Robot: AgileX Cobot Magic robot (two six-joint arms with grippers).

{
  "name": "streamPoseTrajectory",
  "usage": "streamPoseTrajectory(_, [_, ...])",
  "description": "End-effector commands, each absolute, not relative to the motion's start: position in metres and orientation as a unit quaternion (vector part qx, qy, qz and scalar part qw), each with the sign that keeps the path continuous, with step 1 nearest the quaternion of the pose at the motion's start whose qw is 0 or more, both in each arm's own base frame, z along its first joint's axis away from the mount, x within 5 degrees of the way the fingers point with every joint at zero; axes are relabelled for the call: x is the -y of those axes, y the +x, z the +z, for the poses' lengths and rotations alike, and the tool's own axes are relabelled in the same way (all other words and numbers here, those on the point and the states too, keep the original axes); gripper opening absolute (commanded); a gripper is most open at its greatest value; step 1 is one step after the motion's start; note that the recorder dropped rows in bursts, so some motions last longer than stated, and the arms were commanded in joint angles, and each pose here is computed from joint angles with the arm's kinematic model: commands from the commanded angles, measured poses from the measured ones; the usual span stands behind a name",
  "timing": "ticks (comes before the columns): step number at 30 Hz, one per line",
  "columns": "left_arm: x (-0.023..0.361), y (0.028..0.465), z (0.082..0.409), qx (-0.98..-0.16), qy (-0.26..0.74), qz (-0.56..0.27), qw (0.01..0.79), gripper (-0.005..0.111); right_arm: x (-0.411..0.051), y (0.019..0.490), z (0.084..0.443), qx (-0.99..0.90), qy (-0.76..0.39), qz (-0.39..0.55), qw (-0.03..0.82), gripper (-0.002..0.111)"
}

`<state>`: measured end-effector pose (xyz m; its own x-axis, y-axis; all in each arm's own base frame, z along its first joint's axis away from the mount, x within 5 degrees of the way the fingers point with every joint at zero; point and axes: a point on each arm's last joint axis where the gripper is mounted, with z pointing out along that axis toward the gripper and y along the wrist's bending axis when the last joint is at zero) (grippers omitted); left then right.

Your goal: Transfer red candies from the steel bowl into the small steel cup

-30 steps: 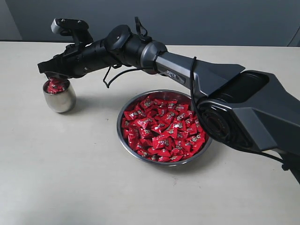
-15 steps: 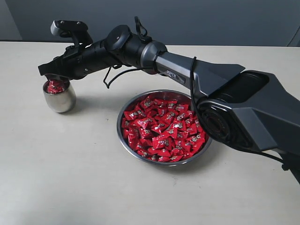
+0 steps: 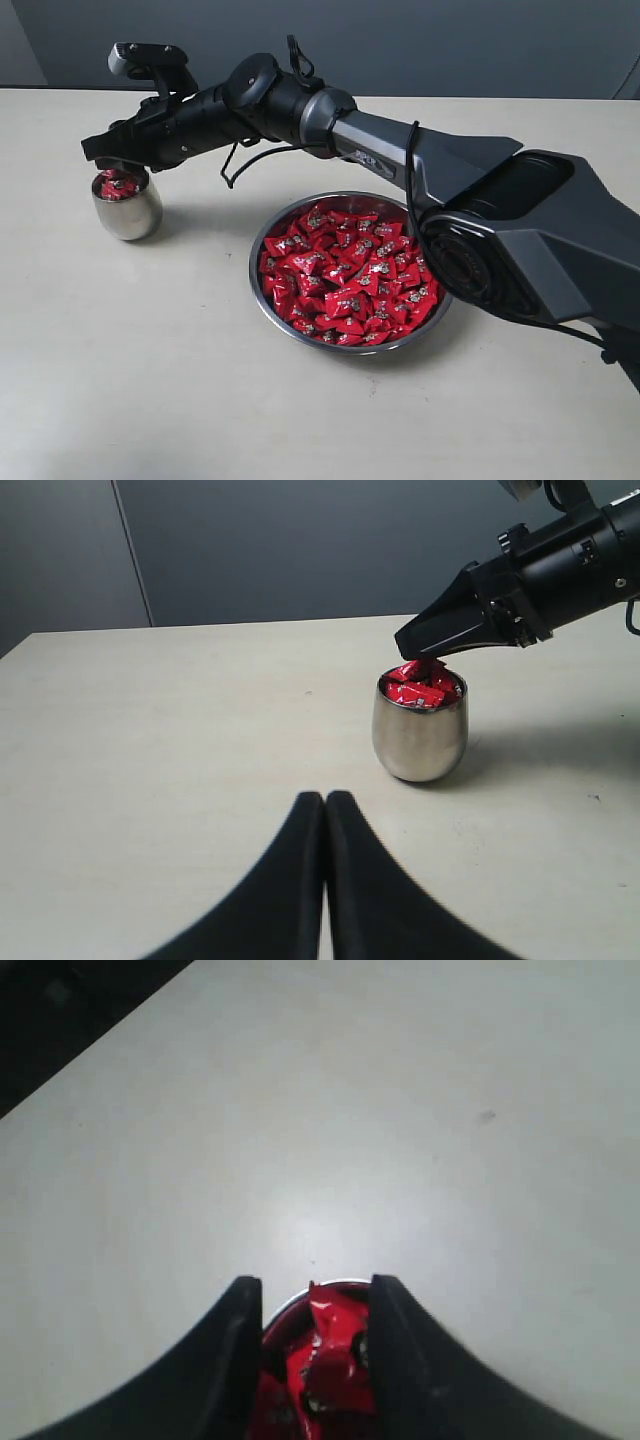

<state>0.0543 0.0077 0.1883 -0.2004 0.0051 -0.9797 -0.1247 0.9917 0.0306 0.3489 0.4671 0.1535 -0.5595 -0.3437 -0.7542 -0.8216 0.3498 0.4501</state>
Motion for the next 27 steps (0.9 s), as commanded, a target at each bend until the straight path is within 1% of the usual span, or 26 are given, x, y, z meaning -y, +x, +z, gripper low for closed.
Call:
streamPoseTrajectory(1, [-0.008, 0.054, 0.187, -0.772, -0.040, 0.050, 0.632, 0.000, -0.467, 0.351, 0.157, -0.771, -0.374, 0.425, 0.290, 0.036])
streamPoseTrajectory(8, [-0.008, 0.054, 0.187, -0.772, -0.040, 0.050, 0.632, 0.000, -0.466, 0.352, 0.159, -0.770, -0.373, 0.425, 0.294, 0.036])
streamPoseTrajectory(17, [-0.008, 0.054, 0.187, -0.772, -0.040, 0.050, 0.632, 0.000, -0.461, 0.352, 0.195, -0.759, -0.390, 0.408, 0.324, 0.035])
streamPoseTrajectory(20, [-0.008, 0.054, 0.187, -0.772, -0.040, 0.050, 0.632, 0.000, -0.459, 0.352, 0.203, -0.755, -0.395, 0.403, 0.334, 0.028])
streamPoseTrajectory(23, [-0.008, 0.054, 0.187, -0.772, -0.040, 0.050, 0.632, 0.000, -0.458, 0.352, 0.209, -0.751, -0.407, 0.389, 0.345, 0.005])
streamPoseTrajectory(24, [-0.008, 0.054, 0.187, -0.772, -0.040, 0.050, 0.632, 0.000, -0.457, 0.352, 0.213, -0.748, -0.412, 0.384, 0.351, 0.000])
streamPoseTrajectory(27, [-0.008, 0.054, 0.187, -0.772, -0.040, 0.050, 0.632, 0.000, -0.454, 0.352, 0.222, -0.742, -0.428, 0.364, 0.365, -0.001])
